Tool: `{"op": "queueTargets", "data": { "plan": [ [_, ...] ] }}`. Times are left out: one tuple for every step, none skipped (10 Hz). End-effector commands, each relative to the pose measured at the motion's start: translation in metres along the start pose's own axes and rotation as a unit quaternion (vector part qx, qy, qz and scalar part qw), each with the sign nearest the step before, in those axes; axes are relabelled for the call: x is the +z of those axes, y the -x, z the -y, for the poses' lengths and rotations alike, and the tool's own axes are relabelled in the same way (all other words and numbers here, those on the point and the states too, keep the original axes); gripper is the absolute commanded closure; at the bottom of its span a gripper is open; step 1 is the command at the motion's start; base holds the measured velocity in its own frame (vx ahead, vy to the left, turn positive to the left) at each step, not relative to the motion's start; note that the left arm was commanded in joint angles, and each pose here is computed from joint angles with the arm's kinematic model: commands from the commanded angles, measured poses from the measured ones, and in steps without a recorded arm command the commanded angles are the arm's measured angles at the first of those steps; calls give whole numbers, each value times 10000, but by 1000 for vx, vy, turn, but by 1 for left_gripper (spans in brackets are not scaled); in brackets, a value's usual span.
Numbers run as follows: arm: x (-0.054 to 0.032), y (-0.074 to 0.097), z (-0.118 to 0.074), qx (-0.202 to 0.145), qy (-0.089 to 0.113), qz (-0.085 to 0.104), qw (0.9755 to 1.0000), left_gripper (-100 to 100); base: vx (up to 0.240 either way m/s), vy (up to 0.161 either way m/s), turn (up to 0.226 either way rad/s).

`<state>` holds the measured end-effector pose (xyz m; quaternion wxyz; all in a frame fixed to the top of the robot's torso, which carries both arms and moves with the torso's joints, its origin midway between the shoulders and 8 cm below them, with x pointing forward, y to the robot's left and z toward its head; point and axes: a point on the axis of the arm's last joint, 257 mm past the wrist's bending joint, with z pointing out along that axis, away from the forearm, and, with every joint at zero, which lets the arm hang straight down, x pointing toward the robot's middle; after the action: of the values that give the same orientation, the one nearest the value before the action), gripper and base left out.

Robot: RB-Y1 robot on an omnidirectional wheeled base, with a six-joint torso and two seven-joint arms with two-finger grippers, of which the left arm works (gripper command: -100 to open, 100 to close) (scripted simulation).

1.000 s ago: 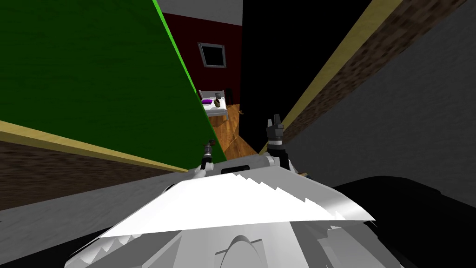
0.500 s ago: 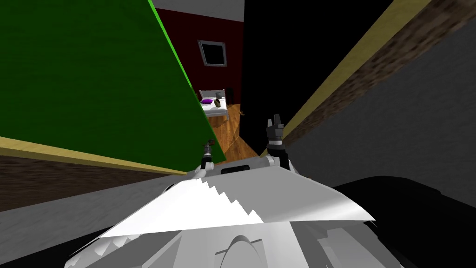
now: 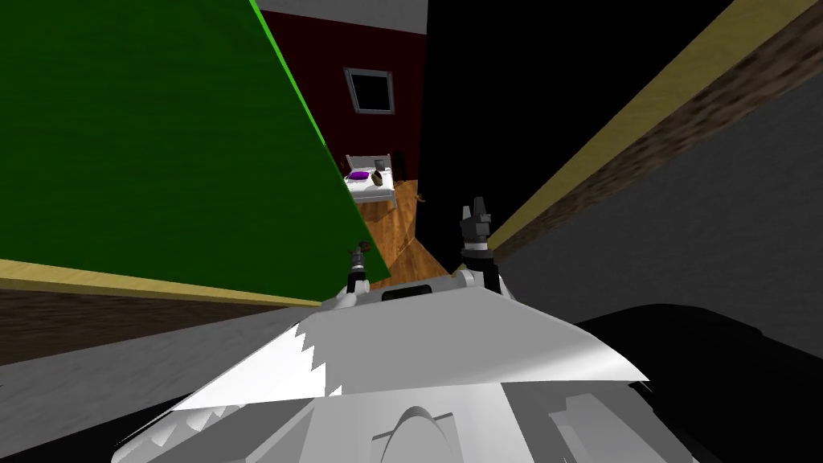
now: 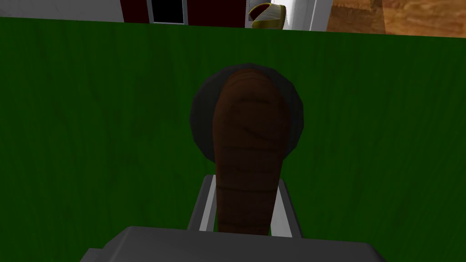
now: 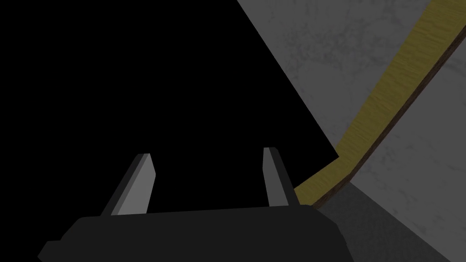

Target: Push the door open

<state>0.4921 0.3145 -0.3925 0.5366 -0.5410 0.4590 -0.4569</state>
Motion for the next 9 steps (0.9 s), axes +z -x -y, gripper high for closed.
{"op": "queueTargets", "data": {
  "plan": [
    [50,154,78,40,-111,164,9998,100,168,-43,32],
    [49,194,79,43,-114,237,9996,100,182,-39,91],
    [47,234,80,45,-115,309,9994,100,187,-34,76],
    [44,274,80,47,-116,384,9992,100,193,-32,69],
    [44,274,80,47,-116,384,9992,100,145,-19,26],
    [44,274,80,47,-116,384,9992,100,63,1,-2],
    [37,352,78,50,-115,533,9985,100,139,-35,66],
    [34,372,77,51,-114,570,9983,100,172,-36,99],
    [29,409,75,51,-111,643,9979,100,165,-32,76]
  ]
}}
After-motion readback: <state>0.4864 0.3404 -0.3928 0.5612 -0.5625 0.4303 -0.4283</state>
